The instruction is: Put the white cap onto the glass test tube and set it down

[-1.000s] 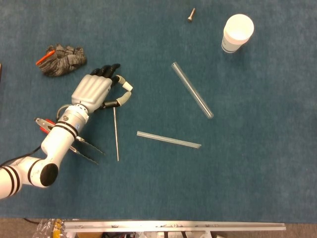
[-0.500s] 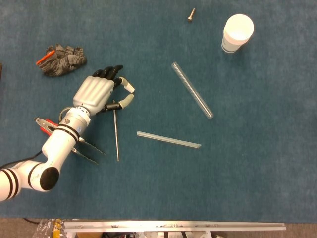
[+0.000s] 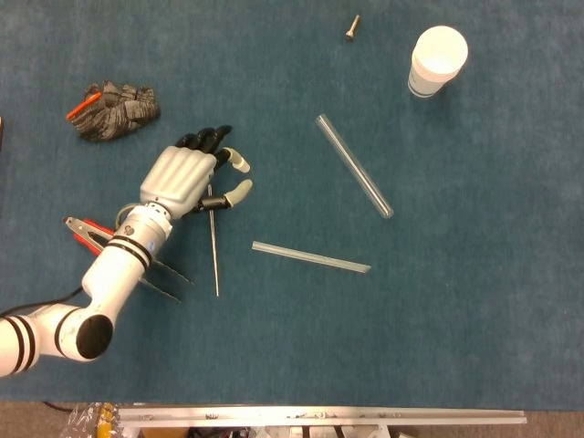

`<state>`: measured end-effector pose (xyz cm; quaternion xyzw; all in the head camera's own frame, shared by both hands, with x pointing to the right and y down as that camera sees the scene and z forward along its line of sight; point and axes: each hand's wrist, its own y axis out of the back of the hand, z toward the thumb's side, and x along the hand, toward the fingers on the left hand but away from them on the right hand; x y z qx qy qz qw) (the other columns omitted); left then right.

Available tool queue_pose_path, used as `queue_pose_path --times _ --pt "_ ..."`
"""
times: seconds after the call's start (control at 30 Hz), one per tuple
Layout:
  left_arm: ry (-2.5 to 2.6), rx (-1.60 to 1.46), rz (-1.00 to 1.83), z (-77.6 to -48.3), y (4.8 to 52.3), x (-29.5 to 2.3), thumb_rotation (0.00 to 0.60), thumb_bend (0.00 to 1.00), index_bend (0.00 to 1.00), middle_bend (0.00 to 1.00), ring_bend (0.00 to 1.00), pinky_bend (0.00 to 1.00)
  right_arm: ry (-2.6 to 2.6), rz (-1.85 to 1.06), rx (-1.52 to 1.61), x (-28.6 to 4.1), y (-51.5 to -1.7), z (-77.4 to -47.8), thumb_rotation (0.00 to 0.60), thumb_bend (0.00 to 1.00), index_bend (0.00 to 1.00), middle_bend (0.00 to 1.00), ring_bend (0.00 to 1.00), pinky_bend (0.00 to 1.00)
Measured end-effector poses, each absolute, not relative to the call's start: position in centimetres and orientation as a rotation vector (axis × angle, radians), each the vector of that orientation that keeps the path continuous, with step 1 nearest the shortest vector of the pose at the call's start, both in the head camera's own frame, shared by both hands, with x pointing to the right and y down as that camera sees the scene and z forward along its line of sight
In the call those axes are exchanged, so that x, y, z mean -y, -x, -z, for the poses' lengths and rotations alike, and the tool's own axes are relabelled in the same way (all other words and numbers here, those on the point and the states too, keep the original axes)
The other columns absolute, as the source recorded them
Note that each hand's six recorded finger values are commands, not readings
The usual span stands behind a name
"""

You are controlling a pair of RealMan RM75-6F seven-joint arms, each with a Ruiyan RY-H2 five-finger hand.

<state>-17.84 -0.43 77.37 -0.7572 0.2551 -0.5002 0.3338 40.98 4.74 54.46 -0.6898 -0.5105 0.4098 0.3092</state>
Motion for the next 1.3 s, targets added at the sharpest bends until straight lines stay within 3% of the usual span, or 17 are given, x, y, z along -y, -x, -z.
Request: queue_pose_path --times 0.47,0.8,0.87,0.93,1.07,1.3 --pt "1.958 -0.673 1.289 -76.5 17.3 0.6 0.0 0.26 0.23 0.0 0.0 0.01 1.829 -1.078 1.354 -4.8 -41.4 -54.3 0.6 0.33 0.18 0.14 0.06 0.27" --pt "1.895 -0.691 1.244 -73.8 18.4 0.8 0.0 0.26 0.22 0.0 0.0 0.01 1.819 -1.115 1.309 -4.6 -41.1 -54.8 0.6 0.33 0.19 0.14 0.06 0.27" --pt "1.879 -0.695 1.227 -73.1 18.8 0.7 0.008 0.26 0.2 0.0 0.0 0.01 1.802 -1.132 1.281 -4.4 -41.0 -54.8 0.6 0.29 0.2 0.14 0.06 0.27" --pt "1.855 -0.699 1.203 -72.3 19.2 0.6 0.076 0.26 0.18 0.0 0.0 0.01 1.779 -1.149 1.243 -4.2 -40.6 -54.8 0.6 0.24 0.23 0.15 0.07 0.28" --pt "1.814 -0.717 1.146 -70.4 20.2 0.2 0.273 0.26 0.17 0.0 0.0 0.01 1.733 -1.176 1.155 -3.6 -39.6 -54.9 0.6 0.18 0.26 0.18 0.09 0.3" --pt "1.79 -0.762 1.046 -67.1 21.9 -1.2 0.364 0.26 0.17 0.0 0.0 0.01 1.67 -1.199 1.0 -1.9 -36.8 -55.7 0.6 0.09 0.35 0.26 0.18 0.4"
